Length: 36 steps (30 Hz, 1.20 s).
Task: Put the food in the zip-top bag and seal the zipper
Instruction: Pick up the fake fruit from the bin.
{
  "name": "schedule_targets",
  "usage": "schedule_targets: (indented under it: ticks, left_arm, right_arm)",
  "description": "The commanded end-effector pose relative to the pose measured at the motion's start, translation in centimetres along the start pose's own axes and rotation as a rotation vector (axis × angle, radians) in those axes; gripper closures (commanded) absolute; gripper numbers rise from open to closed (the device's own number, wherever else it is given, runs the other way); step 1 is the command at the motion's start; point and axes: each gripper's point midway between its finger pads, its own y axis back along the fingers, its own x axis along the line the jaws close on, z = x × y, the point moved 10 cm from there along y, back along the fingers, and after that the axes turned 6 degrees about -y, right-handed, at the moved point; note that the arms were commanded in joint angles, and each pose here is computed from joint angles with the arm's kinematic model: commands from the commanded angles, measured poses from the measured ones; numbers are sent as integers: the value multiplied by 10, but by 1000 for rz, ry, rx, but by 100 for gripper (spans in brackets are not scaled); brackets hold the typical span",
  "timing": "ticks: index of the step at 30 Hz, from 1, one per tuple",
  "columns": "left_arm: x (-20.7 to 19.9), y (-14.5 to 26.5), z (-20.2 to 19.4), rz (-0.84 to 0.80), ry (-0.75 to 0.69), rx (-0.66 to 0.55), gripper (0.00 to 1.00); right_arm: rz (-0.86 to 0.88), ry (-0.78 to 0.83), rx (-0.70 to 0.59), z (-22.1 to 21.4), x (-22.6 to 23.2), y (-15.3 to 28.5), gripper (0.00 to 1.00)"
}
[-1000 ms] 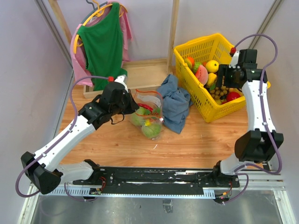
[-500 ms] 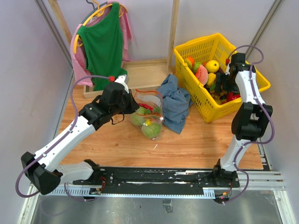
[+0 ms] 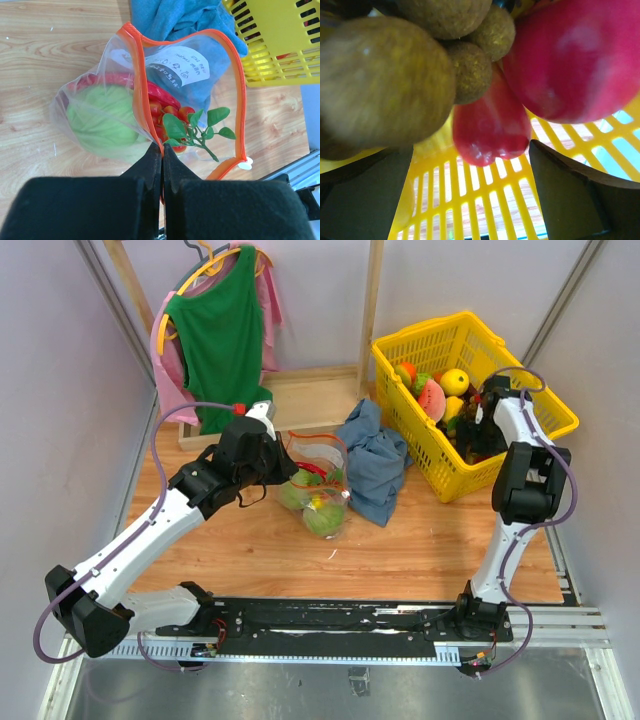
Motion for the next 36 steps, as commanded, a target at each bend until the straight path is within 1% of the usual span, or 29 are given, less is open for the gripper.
schedule_targets:
  ticks: [1, 7, 11, 12, 17, 20, 28, 33, 36]
  left_arm:
    - [-1, 6, 9, -14, -1, -70, 100]
    - [0, 2, 7, -11, 2, -56, 100]
    - [0, 4, 7, -11, 6, -59, 100]
    - [0, 4, 7, -10, 6, -60, 100]
    - [0, 7, 8, -11, 10, -65, 100]
    - [-1, 9, 9, -16, 16, -71, 100]
    - [0, 10, 8, -15, 20, -75, 100]
    - [-2, 9, 9, -22, 30, -70, 100]
    - [-1, 8, 8, -20, 38, -66, 100]
  right_arm:
    - [-26, 3, 101, -17, -6, -21, 0]
    - [7, -7, 139, -25, -5, -33, 0]
    - [38, -12, 129, -25, -2, -36, 7]
    - [42, -11, 126, -25, -1, -37, 10]
    - [68, -22, 94, -26, 0, -26, 34]
    - [93, -35, 35, -25, 1, -7, 48]
    - [120, -63, -189, -22, 1, 66, 79]
    - [137, -64, -317, -27, 7, 105, 87]
    - [160, -49, -389, -32, 14, 124, 89]
